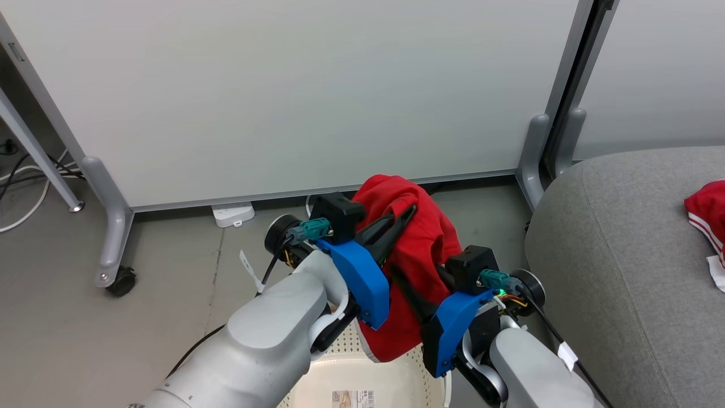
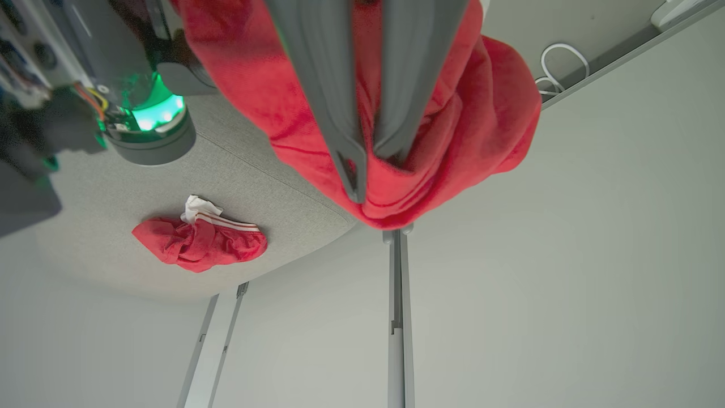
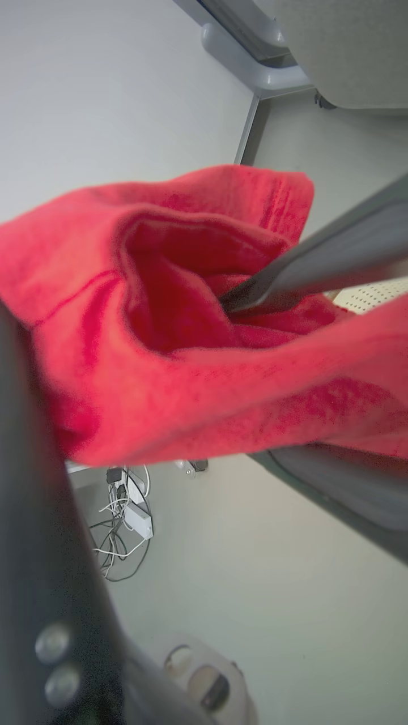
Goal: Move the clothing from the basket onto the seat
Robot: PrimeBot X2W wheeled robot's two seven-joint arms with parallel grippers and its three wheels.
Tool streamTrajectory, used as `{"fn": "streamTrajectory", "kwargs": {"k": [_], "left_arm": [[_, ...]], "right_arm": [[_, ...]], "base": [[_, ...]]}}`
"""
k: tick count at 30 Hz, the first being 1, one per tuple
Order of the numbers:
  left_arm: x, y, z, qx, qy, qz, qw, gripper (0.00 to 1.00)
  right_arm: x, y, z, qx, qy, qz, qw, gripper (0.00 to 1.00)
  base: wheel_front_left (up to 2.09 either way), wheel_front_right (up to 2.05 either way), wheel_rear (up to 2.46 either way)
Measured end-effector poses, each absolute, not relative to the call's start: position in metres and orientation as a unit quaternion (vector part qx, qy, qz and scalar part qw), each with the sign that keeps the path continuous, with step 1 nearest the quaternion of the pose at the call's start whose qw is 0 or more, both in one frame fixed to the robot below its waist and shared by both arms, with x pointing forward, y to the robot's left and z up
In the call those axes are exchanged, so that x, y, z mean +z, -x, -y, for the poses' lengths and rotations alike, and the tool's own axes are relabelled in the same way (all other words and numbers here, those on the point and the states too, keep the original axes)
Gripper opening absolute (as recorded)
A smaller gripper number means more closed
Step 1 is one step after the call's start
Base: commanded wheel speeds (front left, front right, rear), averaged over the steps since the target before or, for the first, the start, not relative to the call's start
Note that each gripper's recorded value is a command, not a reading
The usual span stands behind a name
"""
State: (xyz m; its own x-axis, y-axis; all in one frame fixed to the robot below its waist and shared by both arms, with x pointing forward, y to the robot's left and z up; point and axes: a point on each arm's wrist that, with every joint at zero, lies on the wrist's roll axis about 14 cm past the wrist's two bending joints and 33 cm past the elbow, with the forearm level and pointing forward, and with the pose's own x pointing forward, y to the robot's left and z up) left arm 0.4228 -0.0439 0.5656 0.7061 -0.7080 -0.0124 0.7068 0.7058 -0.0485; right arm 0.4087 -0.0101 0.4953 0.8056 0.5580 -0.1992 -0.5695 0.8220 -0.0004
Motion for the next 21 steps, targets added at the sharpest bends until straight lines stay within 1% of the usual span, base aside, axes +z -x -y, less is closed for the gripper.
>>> {"fn": "streamTrajectory", "kwargs": {"k": [21], "left_arm": [[0.570, -0.422, 0.052, -0.389, 0.023, -0.012, 0.921, 0.00]], "right_arm": [[0.494, -0.417, 0.020, 0.283, 0.033, -0.087, 0.955, 0.00]], "base": [[0.00, 0.00, 0.00]]}}
